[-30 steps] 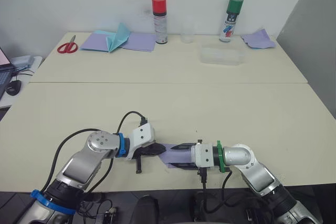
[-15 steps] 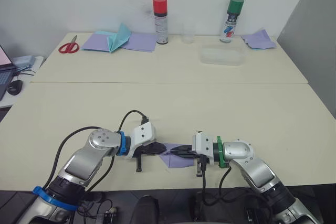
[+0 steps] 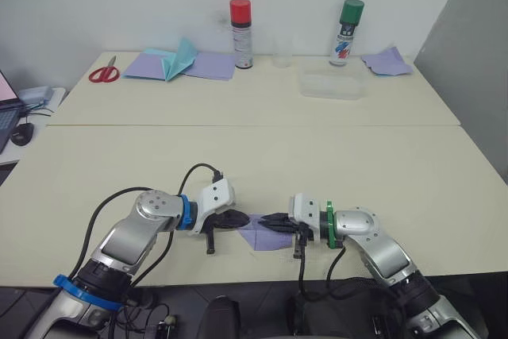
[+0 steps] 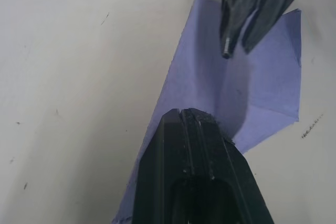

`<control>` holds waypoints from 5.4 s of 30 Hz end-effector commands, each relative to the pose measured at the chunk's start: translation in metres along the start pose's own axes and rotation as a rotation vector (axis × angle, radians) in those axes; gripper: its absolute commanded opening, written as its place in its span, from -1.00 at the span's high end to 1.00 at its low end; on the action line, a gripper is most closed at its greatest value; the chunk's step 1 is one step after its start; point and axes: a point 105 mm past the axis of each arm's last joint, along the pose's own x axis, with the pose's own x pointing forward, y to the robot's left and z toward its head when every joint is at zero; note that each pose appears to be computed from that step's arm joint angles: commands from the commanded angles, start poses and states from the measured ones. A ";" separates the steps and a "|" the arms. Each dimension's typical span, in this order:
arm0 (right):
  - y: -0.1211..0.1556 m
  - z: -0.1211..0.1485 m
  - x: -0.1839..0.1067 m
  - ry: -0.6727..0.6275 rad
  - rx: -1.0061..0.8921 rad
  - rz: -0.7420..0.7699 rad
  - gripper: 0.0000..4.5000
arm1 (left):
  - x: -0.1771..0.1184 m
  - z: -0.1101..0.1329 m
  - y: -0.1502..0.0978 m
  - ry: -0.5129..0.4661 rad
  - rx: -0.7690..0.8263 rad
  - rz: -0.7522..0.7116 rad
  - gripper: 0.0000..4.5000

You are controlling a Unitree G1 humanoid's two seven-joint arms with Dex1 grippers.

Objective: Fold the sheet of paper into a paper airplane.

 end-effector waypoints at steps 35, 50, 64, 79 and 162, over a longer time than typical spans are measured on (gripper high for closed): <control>-0.013 -0.016 0.010 0.118 -0.041 -0.046 0.98 | -0.031 0.046 0.018 -0.155 0.055 0.151 1.00; -0.014 -0.016 0.006 0.128 -0.044 -0.054 0.98 | 0.001 0.007 -0.006 -0.031 0.054 0.113 1.00; -0.026 0.005 -0.012 0.050 -0.063 -0.080 0.28 | 0.009 -0.023 -0.019 0.070 0.054 0.064 1.00; 0.003 0.013 -0.008 0.016 -0.064 0.153 0.76 | 0.010 -0.023 -0.012 0.055 0.026 0.089 1.00; -0.005 -0.013 -0.032 0.272 0.581 -0.006 0.99 | 0.013 -0.029 -0.011 0.067 0.026 0.100 1.00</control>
